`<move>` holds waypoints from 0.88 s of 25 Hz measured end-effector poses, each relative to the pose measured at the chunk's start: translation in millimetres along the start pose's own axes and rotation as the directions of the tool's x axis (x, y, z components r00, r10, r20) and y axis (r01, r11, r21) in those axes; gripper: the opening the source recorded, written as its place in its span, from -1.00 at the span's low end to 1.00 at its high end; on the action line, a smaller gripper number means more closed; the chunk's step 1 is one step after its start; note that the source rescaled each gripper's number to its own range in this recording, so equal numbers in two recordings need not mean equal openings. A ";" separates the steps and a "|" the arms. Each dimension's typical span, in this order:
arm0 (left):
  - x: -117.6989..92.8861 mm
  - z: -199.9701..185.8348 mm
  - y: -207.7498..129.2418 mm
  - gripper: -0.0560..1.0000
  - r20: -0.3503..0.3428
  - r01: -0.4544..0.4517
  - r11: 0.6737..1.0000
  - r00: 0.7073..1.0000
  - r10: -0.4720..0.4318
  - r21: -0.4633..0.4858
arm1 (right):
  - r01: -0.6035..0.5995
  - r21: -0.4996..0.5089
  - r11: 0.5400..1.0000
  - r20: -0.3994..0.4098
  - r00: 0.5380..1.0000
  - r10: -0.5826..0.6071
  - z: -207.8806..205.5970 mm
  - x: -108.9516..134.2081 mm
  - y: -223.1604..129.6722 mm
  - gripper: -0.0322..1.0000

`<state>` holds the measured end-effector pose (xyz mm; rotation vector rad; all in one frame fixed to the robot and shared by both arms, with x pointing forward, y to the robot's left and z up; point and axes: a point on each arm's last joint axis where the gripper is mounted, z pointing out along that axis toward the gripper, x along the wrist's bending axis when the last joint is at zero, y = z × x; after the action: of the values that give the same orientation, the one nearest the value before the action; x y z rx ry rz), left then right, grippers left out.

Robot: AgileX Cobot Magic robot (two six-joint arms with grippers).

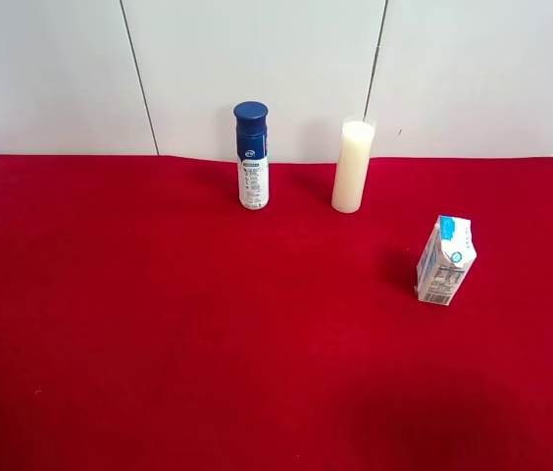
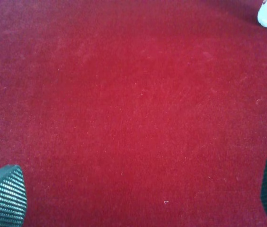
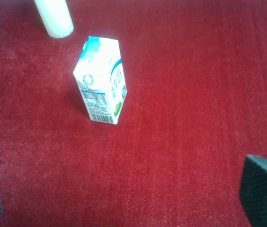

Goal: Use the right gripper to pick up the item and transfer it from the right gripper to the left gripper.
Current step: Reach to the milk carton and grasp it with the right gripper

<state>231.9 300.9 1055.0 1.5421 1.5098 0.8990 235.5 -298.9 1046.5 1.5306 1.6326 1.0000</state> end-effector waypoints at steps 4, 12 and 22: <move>0.0 0.0 0.0 1.00 0.000 0.000 1.000 1.000 0.000 0.000 | 0.000 0.000 1.000 0.000 1.000 0.000 0.0 0.0 0.0 1.00; 0.0 0.0 0.0 1.00 0.000 0.000 1.000 1.000 0.000 0.000 | 0.000 0.000 1.000 0.000 1.000 0.000 0.0 0.0 0.0 1.00; 0.0 0.0 0.0 1.00 0.000 0.000 1.000 1.000 0.000 0.000 | 0.000 0.000 1.000 0.000 1.000 0.000 0.0 0.0 0.0 1.00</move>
<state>231.9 300.9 1055.0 1.5421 1.5098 0.8990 235.5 -298.9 1046.5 1.5306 1.6326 1.0000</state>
